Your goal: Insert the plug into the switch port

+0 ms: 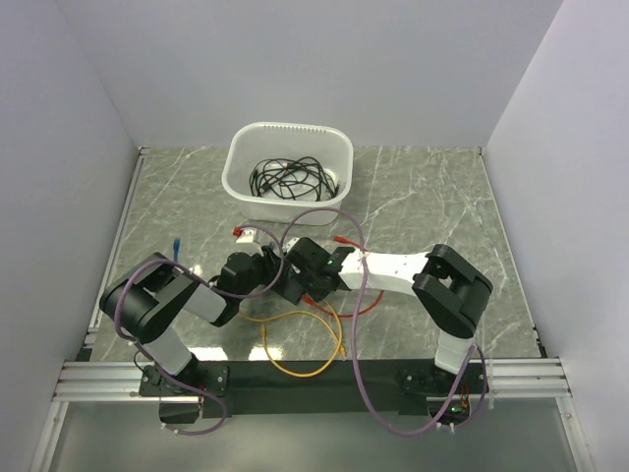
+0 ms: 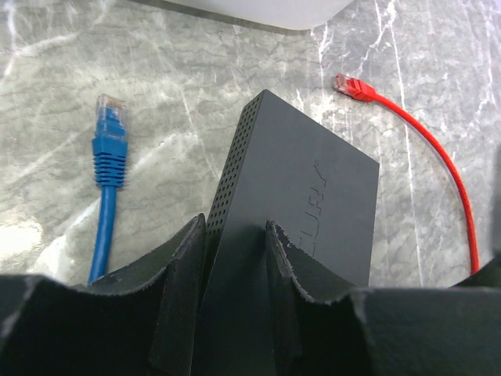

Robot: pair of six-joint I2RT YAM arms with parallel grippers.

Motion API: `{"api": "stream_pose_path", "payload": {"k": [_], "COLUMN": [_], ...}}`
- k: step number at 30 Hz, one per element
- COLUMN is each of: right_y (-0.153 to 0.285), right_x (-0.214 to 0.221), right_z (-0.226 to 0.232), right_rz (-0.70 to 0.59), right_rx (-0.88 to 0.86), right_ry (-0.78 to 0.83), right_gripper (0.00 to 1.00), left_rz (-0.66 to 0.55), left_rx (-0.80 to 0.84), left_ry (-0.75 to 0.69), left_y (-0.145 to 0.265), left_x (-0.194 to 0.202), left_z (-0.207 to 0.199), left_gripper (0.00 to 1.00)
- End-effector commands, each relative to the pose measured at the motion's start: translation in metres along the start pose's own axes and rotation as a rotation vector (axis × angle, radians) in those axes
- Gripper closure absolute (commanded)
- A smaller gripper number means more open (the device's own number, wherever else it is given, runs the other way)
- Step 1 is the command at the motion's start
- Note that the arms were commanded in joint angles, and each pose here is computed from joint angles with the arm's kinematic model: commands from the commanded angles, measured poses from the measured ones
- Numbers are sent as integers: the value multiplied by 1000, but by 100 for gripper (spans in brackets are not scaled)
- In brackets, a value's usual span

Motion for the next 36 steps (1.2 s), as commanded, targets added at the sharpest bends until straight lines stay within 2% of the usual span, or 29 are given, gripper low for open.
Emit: {"api": "stream_pose_path", "payload": {"k": [1, 10, 16, 19, 23, 30, 36], "right_y": [48, 34, 33, 30, 29, 38, 53], "right_x": [-155, -140, -115, -97, -77, -64, -55], "right_z": [61, 56, 41, 36, 34, 39, 31], "right_rz": [-733, -704, -656, -628, -597, -579, -596], "right_rx": [-360, -331, -223, -191, -148, -81, -34], "right_ry": [-95, -107, -157, -179, -189, -205, -250], "right_gripper": [100, 100, 100, 94, 89, 64, 54], "left_rz": [331, 312, 291, 258, 218, 106, 34], "left_rx": [282, 260, 24, -60, -130, -174, -199], "left_ry": [10, 27, 18, 13, 13, 12, -21], "left_y": [32, 34, 28, 26, 23, 22, 37], "left_x": [51, 48, 39, 28, 9, -44, -79], "left_z": [-38, -38, -23, -18, -13, -9, -15], "left_gripper": [62, 62, 58, 54, 45, 33, 27]}}
Point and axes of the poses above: each gripper's point midway between its finger pads, its own y axis back along the fingers, its own z axis along the line the jaws close on, x = y × z, the point moved 9 cm from there along y, back along the fingers, and after that the axes turned 10 degrees about -y, right-handed, at the moved point
